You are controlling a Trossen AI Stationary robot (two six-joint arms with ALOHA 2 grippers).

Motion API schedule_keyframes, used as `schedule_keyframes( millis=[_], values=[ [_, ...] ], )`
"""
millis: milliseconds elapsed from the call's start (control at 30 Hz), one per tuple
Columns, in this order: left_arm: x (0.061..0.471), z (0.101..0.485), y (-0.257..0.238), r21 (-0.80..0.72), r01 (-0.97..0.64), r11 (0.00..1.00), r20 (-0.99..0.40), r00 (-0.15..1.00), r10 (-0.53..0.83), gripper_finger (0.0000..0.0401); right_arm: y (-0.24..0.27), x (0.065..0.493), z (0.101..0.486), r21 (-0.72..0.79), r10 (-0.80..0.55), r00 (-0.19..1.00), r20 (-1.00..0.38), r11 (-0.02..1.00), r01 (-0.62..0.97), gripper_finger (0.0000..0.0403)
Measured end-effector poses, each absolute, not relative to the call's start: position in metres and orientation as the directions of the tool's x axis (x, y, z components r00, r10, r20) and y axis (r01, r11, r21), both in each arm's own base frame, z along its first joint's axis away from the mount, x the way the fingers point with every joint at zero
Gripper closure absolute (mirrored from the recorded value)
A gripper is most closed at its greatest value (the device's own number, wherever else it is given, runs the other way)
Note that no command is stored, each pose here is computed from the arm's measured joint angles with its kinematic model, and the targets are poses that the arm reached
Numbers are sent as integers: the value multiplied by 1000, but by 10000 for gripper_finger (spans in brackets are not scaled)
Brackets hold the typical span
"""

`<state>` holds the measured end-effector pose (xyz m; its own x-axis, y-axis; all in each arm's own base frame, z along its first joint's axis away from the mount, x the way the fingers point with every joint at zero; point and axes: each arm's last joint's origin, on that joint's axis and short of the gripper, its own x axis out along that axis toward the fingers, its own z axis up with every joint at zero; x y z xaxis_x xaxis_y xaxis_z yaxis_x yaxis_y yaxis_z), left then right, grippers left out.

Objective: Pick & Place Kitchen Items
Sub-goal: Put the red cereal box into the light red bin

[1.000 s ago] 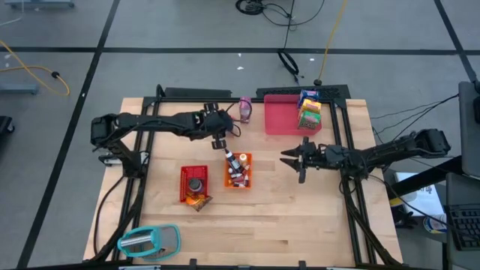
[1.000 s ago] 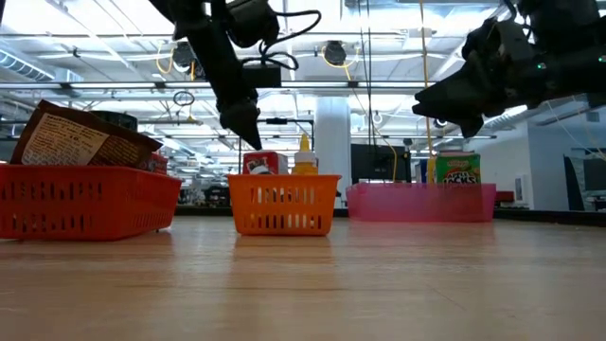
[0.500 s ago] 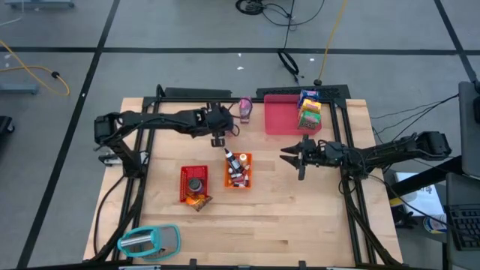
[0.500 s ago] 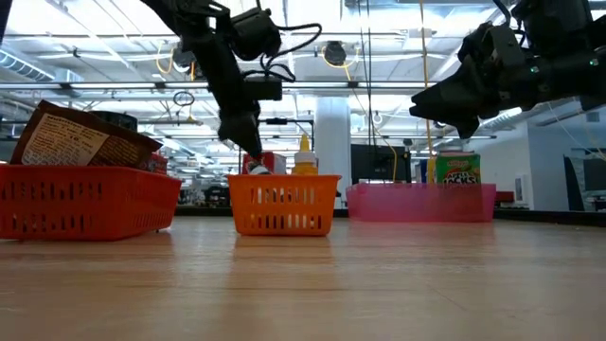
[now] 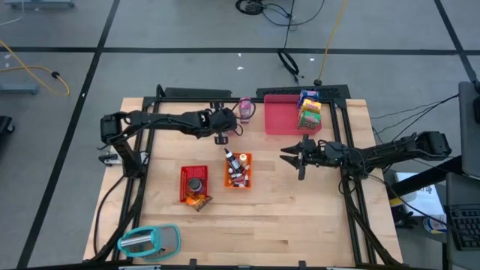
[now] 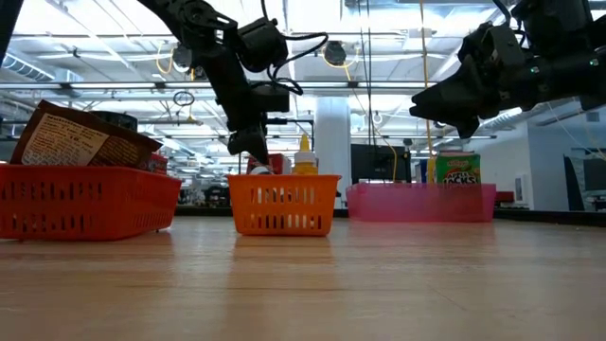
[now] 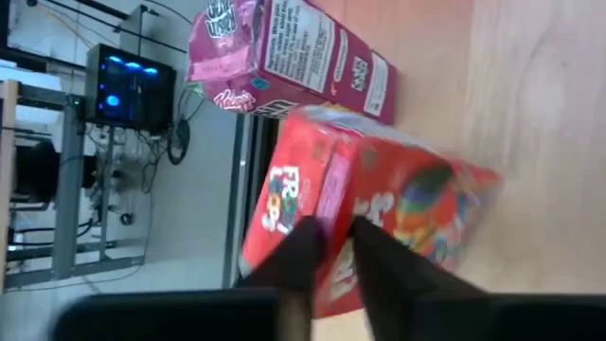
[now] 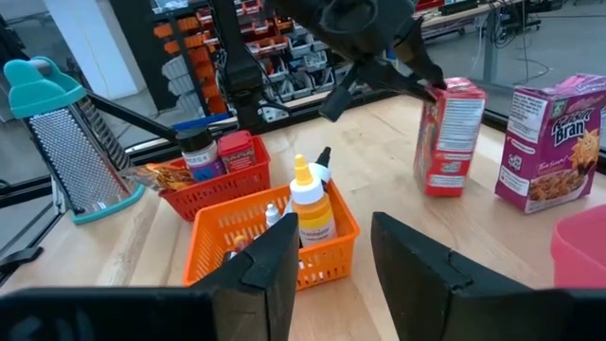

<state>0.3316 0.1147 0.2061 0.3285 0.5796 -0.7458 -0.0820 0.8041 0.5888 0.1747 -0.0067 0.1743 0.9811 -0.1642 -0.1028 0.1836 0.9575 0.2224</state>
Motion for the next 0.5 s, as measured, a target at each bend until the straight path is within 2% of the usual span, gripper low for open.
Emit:
schedule_keyframes(
  millis=[67, 100, 500],
  values=[
    [331, 207, 114, 586, -86, 806, -746, 330, 578, 380, -7, 175, 174, 222, -164, 981, -102, 958, 184, 273],
    [331, 206, 114, 585, -90, 806, -747, 329, 578, 388, -7, 175, 174, 223, -164, 981, -102, 957, 184, 273],
    [337, 217, 102, 638, -85, 765, -706, 331, 626, 400, -7, 178, 187, 195, -138, 990, -17, 971, 139, 273]
  ],
)
